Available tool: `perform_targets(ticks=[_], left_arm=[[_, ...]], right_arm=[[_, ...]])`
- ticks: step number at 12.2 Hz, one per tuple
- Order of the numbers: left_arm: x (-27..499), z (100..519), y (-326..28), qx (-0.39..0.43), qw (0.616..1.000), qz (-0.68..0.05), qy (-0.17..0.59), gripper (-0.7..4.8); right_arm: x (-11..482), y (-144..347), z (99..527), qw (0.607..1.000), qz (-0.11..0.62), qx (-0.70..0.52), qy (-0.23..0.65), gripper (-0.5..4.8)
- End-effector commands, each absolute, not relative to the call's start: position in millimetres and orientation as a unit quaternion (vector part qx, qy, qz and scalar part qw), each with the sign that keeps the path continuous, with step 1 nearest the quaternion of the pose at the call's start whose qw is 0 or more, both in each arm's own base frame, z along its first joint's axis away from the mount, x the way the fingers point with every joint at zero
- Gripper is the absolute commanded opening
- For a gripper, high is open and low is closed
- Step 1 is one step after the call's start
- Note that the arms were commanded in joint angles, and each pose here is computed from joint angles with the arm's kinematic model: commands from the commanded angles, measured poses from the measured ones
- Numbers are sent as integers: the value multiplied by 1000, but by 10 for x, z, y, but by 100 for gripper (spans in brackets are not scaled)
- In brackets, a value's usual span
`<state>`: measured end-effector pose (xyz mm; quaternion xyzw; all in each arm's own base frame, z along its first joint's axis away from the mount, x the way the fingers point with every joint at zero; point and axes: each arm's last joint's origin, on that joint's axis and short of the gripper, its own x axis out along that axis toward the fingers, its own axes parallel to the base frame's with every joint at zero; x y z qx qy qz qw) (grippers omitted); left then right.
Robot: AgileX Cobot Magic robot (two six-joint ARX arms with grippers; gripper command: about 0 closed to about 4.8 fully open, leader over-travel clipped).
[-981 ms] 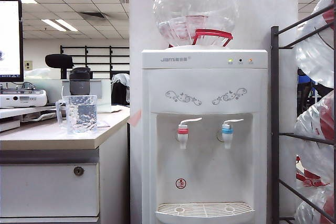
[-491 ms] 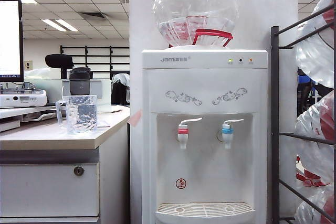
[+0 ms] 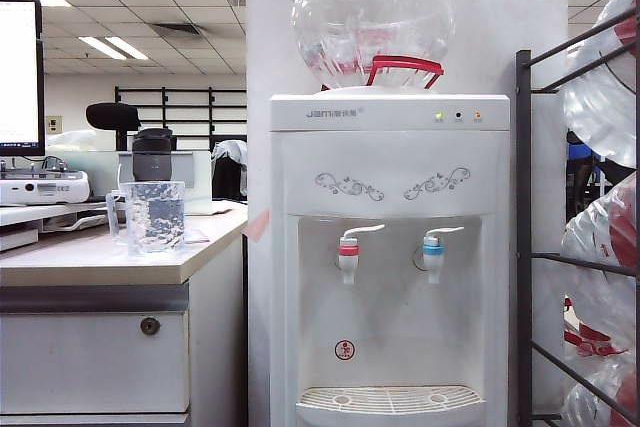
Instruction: Pick up the plastic mug from the left desk, go to the cold water outlet of the water dispenser, press the vertical switch to get some water, then put the mug back on the desk.
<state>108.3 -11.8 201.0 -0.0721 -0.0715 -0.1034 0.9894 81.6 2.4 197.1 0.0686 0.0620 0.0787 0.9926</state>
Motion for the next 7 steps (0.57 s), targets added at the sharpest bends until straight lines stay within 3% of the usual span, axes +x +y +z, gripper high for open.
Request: perform_targets(ticks=[1, 7], left_arm=[[1001, 1870, -79, -68, 989, -92, -98, -5], [969, 1718, -40, -70, 995, -72, -27, -5]], right_arm=[[813, 25, 1991, 993, 80, 70, 55, -5], [812, 25, 1987, 993, 80, 70, 58, -5]])
